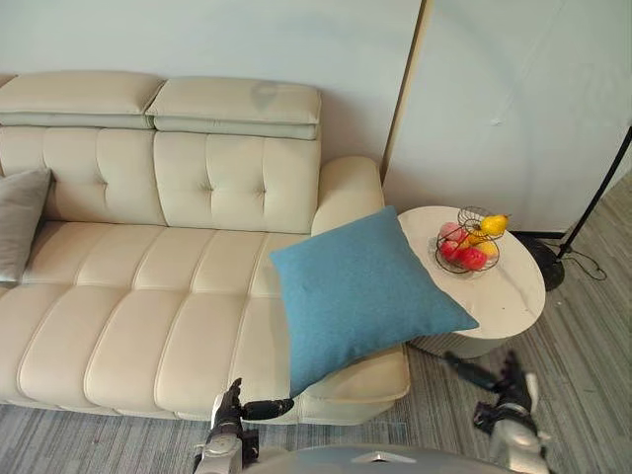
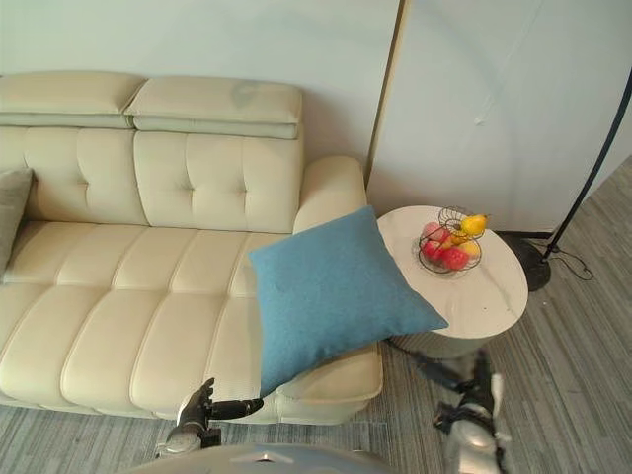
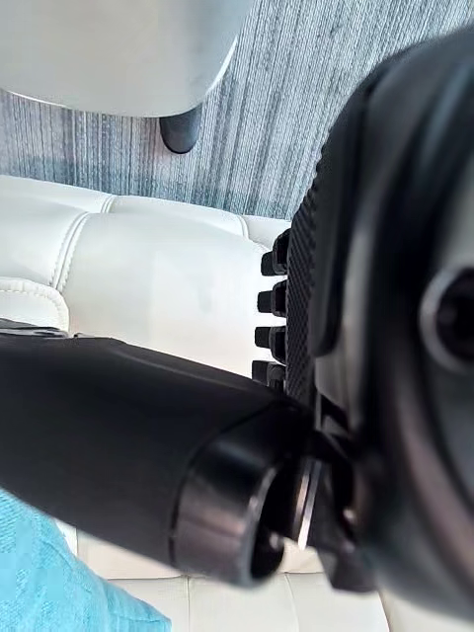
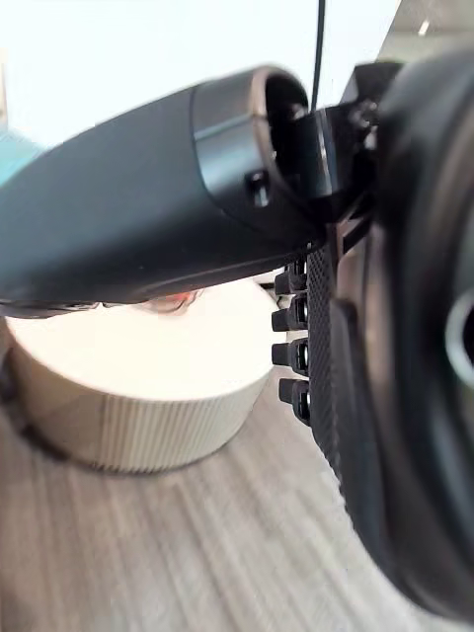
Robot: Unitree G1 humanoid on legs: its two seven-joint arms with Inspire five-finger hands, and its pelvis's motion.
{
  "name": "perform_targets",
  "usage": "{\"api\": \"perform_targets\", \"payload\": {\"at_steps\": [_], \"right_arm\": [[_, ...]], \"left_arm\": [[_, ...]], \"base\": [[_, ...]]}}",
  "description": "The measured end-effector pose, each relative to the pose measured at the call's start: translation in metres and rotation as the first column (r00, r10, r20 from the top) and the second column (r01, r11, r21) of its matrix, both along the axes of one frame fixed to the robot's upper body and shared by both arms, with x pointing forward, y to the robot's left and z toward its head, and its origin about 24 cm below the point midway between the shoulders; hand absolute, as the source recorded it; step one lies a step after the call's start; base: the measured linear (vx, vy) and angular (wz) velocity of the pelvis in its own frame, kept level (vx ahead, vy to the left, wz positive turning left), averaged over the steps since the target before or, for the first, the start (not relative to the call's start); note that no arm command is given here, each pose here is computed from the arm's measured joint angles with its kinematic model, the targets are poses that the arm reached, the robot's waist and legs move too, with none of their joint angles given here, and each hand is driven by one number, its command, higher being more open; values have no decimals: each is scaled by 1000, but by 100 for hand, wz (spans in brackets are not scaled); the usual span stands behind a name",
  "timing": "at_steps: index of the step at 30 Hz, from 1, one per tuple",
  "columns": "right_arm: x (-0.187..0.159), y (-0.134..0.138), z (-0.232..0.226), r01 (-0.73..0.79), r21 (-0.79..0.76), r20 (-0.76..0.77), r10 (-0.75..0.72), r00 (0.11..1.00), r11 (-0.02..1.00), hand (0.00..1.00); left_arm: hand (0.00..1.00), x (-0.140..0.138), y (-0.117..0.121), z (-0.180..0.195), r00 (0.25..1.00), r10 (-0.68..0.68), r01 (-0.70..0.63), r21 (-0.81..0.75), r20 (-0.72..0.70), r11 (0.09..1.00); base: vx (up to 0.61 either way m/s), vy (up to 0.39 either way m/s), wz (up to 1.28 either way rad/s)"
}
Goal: Pick up cushions and gather them together orderly.
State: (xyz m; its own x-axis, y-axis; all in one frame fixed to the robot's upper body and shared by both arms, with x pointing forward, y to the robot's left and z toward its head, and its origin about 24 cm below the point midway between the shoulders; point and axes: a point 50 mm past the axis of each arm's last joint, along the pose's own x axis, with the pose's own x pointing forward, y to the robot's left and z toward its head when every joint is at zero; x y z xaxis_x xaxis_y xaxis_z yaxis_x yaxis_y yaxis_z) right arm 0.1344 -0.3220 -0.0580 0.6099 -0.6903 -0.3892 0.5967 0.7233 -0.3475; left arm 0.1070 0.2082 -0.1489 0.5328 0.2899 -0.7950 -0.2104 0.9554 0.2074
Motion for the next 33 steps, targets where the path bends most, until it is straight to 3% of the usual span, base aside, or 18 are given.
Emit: {"api": "perform_targets", "payload": {"at_steps": [6,14,22,23,33], "right_arm": [[11,-40,50,-3,-215,78,20,997,977,100],[30,-56,79,-46,-283,131,86,988,958,100],[76,-22,73,-222,-197,170,257,952,955,100],[91,-13,73,-252,-174,189,283,940,952,100],[154,25,101,-261,-112,376,284,882,959,100]], "left_arm": [[100,-5,17,6,999,34,-35,40,21,999],[100,-5,10,9,999,15,-16,16,52,1000],[100,41,-21,33,963,-115,122,-17,243,992],[100,60,-32,42,941,-147,161,-24,304,987],[100,136,-81,94,805,-244,287,4,540,958]], "base": [[-5,22,9],[-21,1,6],[4,12,19],[-47,18,38],[-77,9,18]]}}
